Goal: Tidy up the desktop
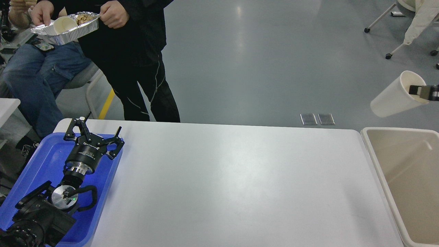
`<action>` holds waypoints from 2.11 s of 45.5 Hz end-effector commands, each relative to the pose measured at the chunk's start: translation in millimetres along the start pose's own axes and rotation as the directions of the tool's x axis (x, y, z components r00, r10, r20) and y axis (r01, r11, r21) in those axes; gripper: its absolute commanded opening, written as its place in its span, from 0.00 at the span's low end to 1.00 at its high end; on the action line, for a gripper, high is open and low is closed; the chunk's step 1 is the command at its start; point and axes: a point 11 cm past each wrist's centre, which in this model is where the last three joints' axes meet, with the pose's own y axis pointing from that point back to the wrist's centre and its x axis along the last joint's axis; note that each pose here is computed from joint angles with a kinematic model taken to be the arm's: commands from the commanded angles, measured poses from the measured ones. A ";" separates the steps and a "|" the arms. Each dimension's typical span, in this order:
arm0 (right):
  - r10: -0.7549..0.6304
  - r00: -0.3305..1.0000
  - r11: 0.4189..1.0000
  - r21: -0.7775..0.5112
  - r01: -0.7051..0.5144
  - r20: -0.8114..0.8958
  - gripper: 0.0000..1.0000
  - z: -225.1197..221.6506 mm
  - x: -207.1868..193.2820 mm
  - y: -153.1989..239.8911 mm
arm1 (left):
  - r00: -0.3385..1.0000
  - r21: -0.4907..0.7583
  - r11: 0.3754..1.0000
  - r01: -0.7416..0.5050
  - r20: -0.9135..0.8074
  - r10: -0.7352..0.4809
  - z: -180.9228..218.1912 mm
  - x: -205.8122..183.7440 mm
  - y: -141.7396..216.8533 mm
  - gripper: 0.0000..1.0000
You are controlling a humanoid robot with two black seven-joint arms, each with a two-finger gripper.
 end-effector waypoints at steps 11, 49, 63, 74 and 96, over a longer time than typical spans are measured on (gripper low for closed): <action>0.208 0.925 0.968 -0.200 -0.149 0.319 0.00 75.0 -25.3 24.2 | 1.000 -0.001 1.000 -0.002 0.000 0.002 0.2 0.4 0.2 1.00; 0.558 0.614 0.786 -0.594 -0.174 0.558 0.00 171.2 -153.7 26.0 | 1.000 0.001 1.000 0.000 0.000 0.000 -0.1 0.0 0.0 1.00; 0.613 0.578 0.724 -0.677 -0.136 0.539 0.00 172.9 -210.0 15.8 | 1.000 0.001 1.000 0.000 0.000 0.000 -0.1 0.0 0.0 1.00; 0.671 0.526 0.659 -0.746 -0.099 0.522 0.00 165.9 -251.0 9.7 | 1.000 -0.001 1.000 0.000 -0.001 0.000 0.1 0.0 0.0 1.00; 0.676 0.503 0.644 -0.763 -0.050 0.538 0.00 134.8 -309.2 -13.7 | 1.000 -0.001 1.000 0.000 -0.001 0.000 0.1 0.0 0.0 1.00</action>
